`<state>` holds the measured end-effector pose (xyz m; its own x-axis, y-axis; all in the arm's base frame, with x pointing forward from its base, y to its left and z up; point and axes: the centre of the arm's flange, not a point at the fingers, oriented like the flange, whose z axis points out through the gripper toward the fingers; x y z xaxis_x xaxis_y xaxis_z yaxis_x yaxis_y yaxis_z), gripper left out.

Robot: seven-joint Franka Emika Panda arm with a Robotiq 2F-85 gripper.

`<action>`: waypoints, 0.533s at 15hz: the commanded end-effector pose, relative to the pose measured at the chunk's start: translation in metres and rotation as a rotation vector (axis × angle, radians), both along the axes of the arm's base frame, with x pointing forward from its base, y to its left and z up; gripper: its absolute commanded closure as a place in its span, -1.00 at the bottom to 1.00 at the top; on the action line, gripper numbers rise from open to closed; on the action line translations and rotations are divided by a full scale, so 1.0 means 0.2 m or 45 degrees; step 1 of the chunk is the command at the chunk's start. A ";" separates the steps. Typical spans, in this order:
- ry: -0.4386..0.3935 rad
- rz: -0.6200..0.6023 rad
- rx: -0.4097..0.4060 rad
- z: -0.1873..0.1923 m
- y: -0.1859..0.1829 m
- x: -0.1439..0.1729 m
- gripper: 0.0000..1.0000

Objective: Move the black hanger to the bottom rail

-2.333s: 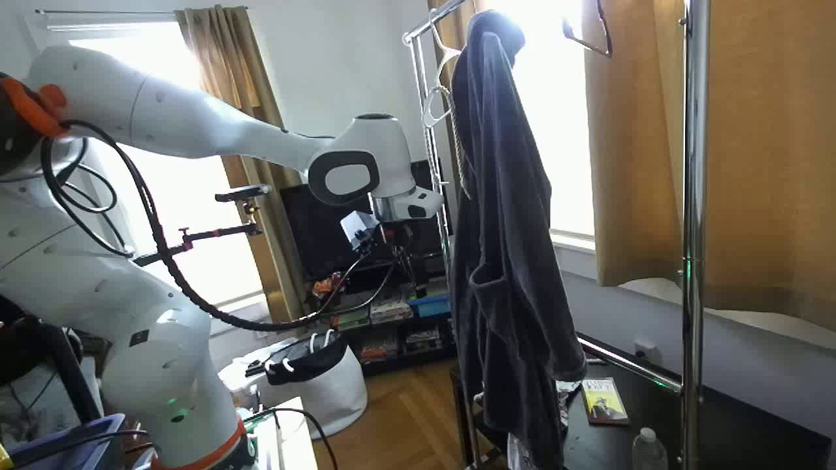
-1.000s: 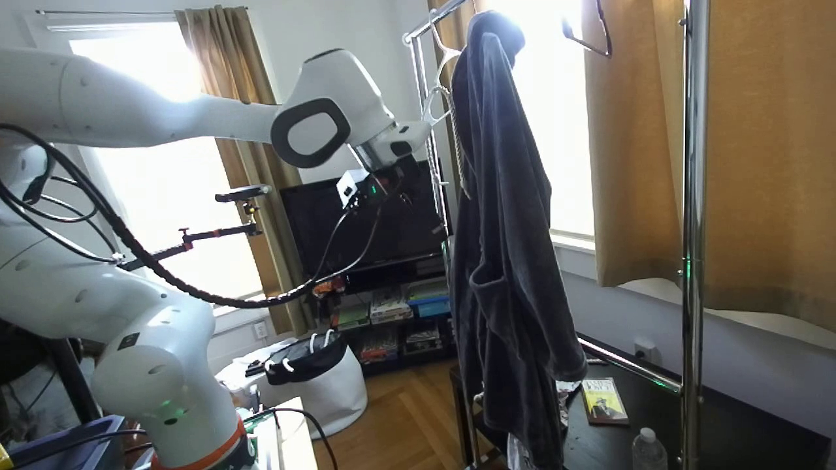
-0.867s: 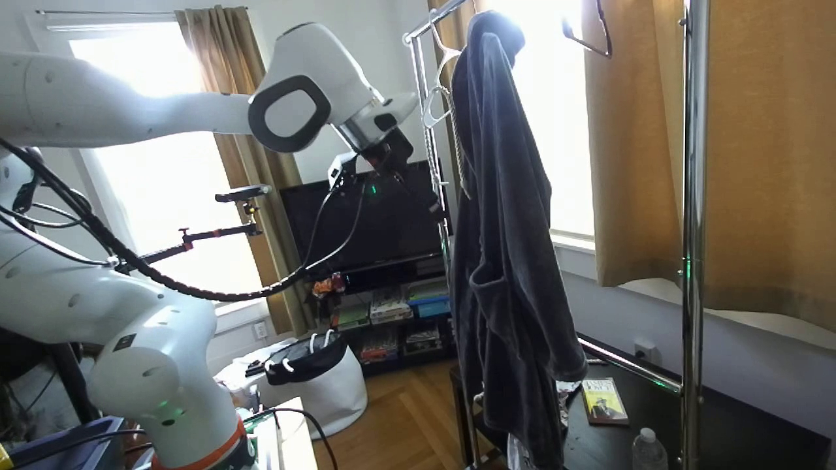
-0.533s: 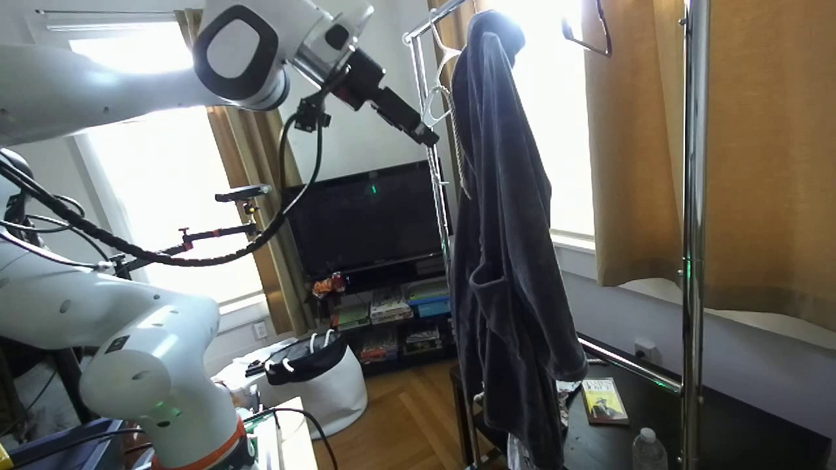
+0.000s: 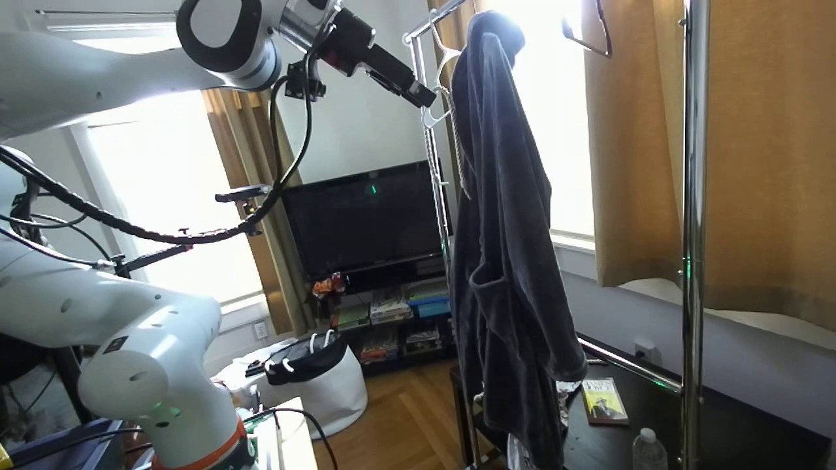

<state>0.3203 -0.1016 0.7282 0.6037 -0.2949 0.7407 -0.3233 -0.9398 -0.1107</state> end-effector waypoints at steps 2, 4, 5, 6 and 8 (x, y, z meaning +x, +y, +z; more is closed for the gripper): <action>-0.090 0.051 -0.075 0.35 -0.21 -0.03 -1.00; -0.052 0.070 -0.178 0.51 -0.40 -0.06 -1.00; -0.010 0.123 -0.227 0.57 -0.49 -0.04 -1.00; 0.016 0.147 -0.264 0.61 -0.55 -0.04 -1.00; 0.098 0.252 -0.316 0.71 -0.61 0.05 -1.00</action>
<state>0.2962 -0.1977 0.8305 0.6126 -0.0947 0.7847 -0.2313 -0.9708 0.0634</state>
